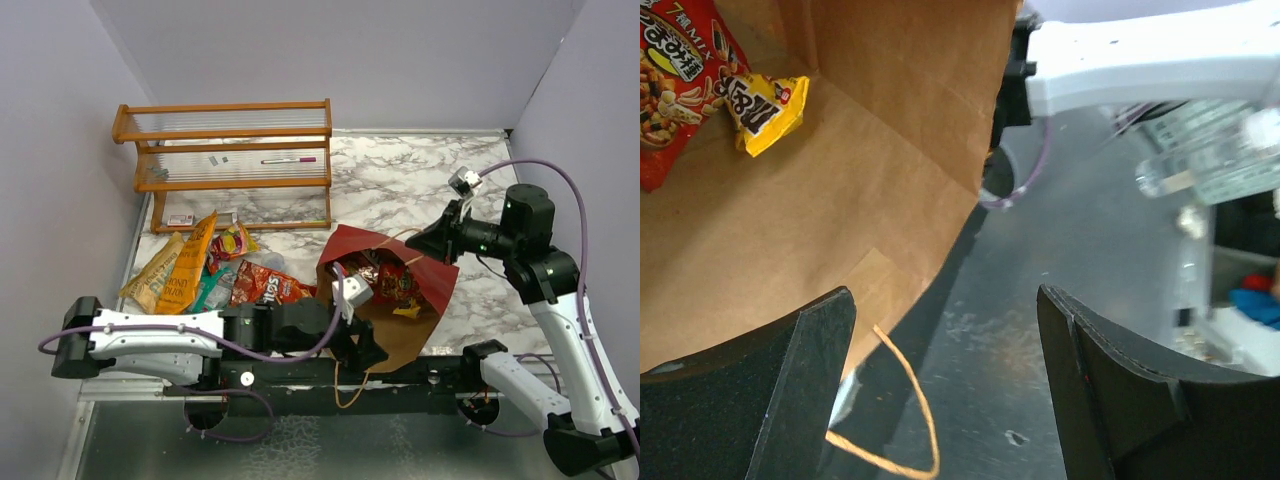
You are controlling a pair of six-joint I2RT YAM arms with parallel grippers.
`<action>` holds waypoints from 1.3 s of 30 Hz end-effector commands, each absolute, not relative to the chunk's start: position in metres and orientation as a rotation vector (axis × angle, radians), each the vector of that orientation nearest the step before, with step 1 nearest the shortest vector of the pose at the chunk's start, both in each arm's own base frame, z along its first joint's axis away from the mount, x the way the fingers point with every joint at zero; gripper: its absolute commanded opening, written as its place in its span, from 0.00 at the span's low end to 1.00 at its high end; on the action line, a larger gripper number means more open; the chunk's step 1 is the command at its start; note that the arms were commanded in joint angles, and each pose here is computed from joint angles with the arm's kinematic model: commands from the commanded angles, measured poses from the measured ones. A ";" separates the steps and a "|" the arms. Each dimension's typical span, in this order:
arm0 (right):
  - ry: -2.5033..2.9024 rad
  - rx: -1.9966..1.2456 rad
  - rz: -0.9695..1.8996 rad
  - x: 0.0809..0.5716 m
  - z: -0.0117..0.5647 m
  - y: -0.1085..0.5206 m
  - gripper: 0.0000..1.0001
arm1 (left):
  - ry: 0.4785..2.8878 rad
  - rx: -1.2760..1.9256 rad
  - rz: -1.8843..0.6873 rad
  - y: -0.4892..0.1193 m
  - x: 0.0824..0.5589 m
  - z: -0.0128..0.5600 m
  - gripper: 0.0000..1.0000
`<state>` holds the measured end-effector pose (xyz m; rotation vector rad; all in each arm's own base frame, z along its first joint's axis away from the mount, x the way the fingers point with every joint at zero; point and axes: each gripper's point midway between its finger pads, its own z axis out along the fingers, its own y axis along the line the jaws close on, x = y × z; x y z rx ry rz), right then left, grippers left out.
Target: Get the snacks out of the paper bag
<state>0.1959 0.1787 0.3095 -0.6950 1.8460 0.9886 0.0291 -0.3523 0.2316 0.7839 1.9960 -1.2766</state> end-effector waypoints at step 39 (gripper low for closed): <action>1.657 -0.751 0.881 0.161 0.355 0.166 0.02 | 1.367 1.355 -0.842 -0.496 0.132 0.117 0.32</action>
